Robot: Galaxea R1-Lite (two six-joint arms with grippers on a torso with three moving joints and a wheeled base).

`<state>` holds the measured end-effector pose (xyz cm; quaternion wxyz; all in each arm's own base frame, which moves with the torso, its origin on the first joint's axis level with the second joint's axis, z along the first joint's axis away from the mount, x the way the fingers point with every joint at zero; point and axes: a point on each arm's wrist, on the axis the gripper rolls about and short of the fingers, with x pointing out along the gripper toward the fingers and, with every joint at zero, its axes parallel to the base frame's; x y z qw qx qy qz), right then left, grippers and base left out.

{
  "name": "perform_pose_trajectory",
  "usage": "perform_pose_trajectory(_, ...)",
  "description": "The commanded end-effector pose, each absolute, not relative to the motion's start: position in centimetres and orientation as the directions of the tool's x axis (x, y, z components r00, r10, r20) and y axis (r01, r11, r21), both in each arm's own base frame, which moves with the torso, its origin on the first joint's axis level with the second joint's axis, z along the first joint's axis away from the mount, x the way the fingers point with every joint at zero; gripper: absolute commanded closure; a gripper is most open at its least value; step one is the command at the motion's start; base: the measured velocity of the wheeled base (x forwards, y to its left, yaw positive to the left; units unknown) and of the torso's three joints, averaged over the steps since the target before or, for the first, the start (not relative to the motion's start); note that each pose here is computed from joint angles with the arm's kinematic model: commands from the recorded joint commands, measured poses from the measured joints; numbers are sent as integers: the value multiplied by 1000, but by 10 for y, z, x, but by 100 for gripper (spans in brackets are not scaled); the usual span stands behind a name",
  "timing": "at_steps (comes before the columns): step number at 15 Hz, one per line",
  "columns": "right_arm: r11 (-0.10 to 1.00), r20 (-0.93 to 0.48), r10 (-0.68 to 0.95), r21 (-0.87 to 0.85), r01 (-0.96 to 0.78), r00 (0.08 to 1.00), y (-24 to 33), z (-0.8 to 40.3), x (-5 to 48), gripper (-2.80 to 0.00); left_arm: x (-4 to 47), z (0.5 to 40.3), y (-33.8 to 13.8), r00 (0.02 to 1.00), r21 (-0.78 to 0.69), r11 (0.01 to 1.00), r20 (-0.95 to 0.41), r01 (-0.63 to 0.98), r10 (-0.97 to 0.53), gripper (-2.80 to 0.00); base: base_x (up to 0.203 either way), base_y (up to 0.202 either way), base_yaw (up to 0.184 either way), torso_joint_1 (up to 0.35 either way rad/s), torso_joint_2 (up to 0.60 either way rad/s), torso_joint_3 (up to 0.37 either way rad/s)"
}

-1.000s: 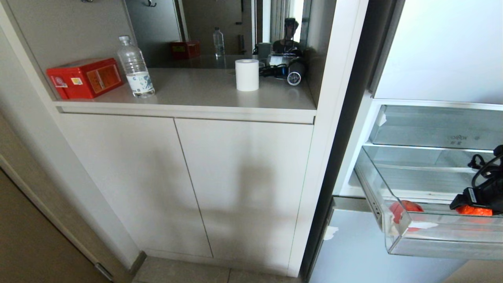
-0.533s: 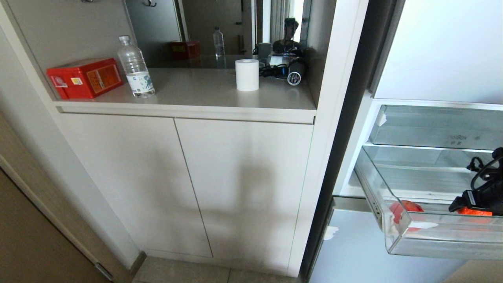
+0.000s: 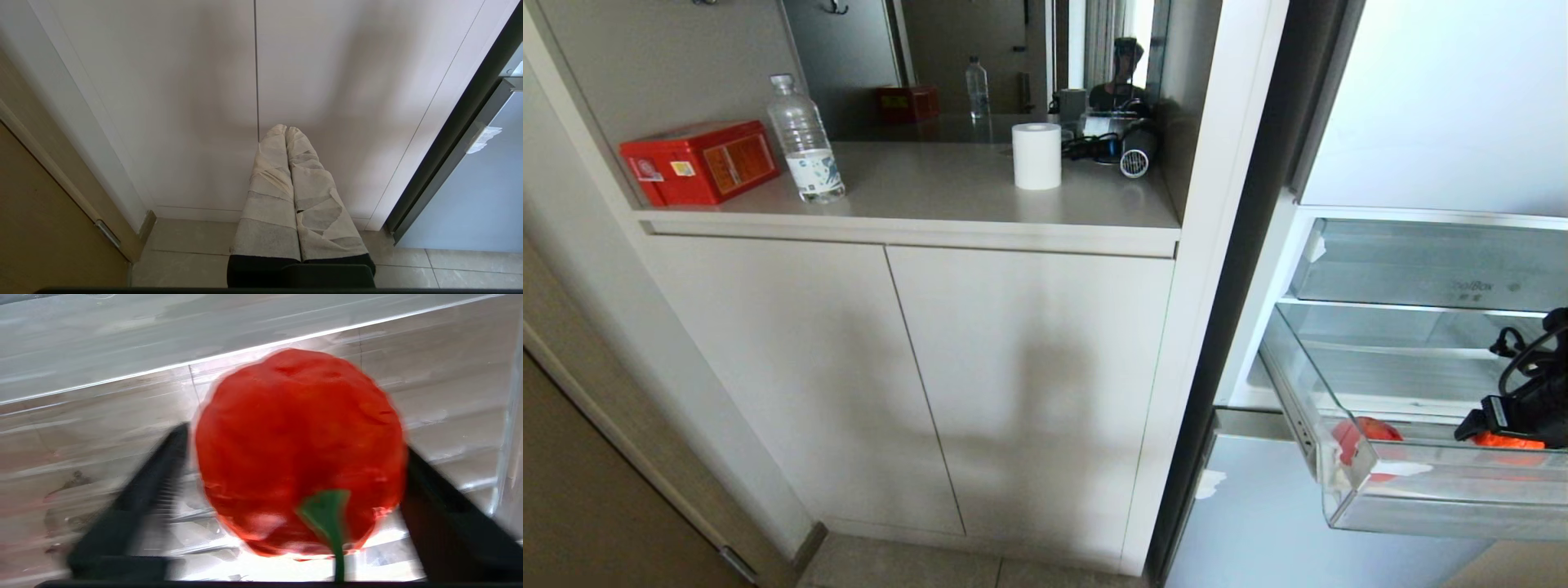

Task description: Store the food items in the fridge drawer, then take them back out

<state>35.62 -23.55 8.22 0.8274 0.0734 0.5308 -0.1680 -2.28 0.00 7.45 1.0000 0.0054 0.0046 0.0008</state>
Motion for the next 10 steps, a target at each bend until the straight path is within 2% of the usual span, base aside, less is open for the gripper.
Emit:
perform_pose_trajectory(1,933,-907,-198,-58,356,372,-235,81,355,0,-23,75,0,1000,11,1000,-11,-1,2,0,0,0,0,0,0,0)
perform_pose_trajectory(7,931,-896,-208,-59,360,392,-234,91,354,0,-23,75,0,1000,11,1000,-11,-3,3,0,0,0,0,0,0,0)
perform_pose_trajectory(10,932,-860,-226,-54,359,458,-231,116,352,0,-23,75,0,1000,11,1000,-11,-1,2,0,0,0,0,0,0,0)
